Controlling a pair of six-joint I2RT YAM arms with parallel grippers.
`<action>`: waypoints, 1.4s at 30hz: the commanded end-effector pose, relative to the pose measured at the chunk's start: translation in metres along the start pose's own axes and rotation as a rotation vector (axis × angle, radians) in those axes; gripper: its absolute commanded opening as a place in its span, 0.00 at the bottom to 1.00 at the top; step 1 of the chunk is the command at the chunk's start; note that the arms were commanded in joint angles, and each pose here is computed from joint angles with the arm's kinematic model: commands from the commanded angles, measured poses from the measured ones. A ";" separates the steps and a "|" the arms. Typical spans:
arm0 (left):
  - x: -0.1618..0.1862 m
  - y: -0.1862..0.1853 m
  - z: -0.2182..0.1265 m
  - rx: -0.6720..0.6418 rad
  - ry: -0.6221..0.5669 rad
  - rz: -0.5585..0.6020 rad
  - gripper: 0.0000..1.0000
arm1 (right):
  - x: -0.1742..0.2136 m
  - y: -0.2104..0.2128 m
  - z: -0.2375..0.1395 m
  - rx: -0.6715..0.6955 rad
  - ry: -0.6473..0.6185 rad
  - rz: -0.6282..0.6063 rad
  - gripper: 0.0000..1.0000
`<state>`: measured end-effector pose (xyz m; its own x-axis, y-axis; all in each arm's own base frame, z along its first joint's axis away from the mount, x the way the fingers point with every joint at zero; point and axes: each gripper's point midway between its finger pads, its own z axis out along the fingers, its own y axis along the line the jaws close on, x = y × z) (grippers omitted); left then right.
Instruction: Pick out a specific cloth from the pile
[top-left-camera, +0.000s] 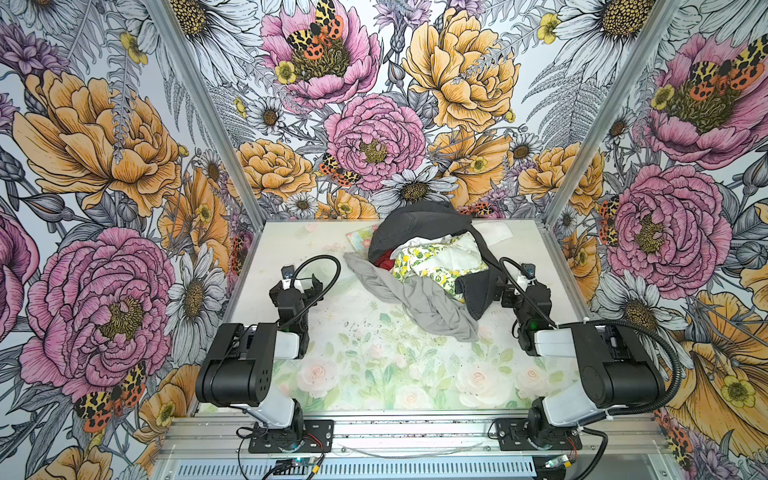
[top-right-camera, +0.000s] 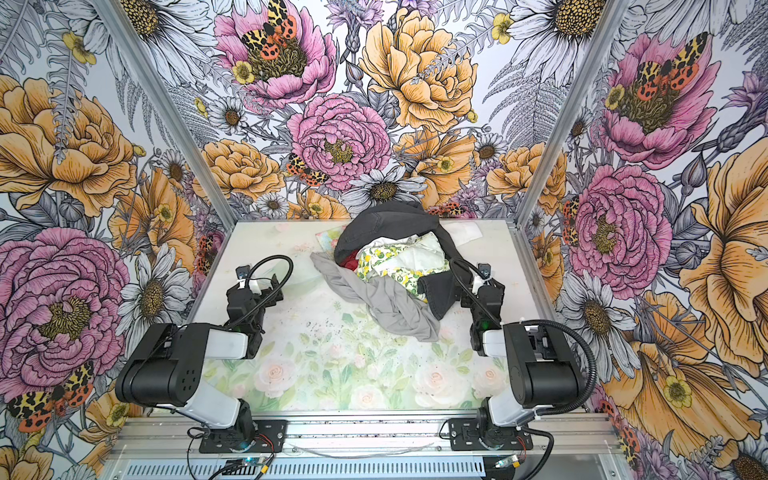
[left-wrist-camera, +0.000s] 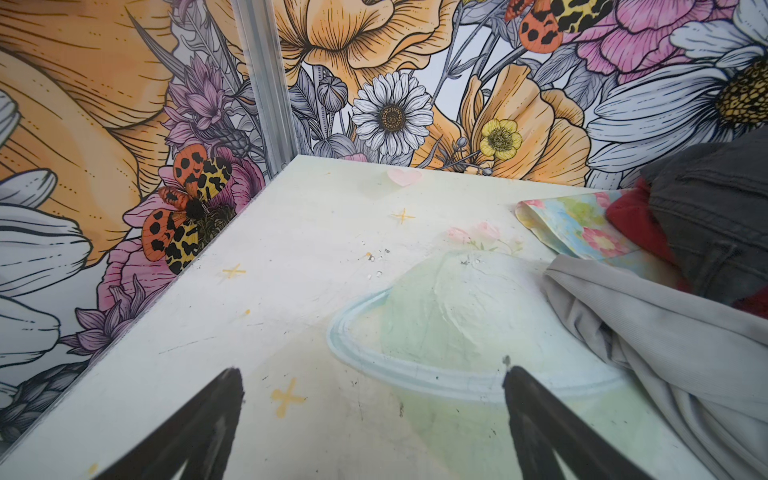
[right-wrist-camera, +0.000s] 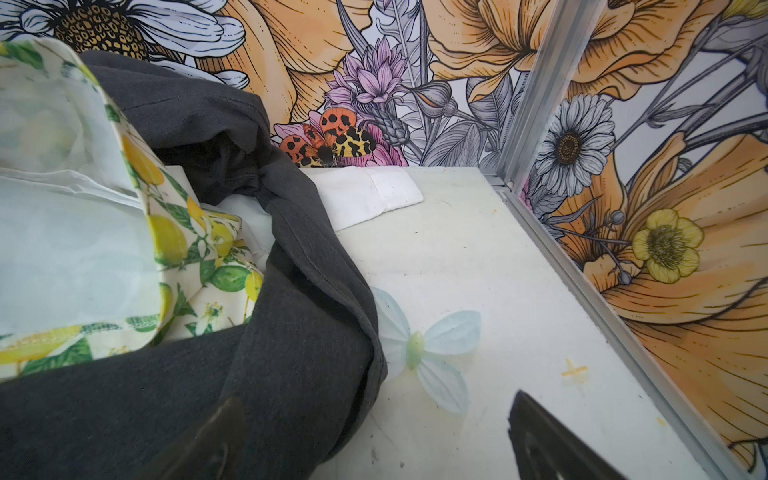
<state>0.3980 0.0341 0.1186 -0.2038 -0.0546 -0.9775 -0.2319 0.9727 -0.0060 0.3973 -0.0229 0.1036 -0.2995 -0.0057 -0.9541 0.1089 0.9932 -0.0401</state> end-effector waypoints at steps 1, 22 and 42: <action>-0.013 -0.002 0.001 0.003 -0.036 -0.009 0.99 | -0.010 0.000 0.003 -0.001 -0.025 0.015 1.00; -0.020 -0.011 -0.007 0.012 -0.052 0.021 0.99 | -0.025 -0.002 -0.025 0.074 -0.132 -0.014 0.99; -0.073 -0.102 -0.008 0.155 0.340 -0.124 0.99 | -0.088 -0.015 -0.081 0.188 -0.206 0.139 0.99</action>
<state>0.4356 -0.0432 0.2207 -0.3423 -0.1492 -0.9277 -0.1507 0.9832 -0.1025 0.3453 -0.0274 0.2027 -0.0518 0.0360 -0.9980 0.2829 0.9589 0.0199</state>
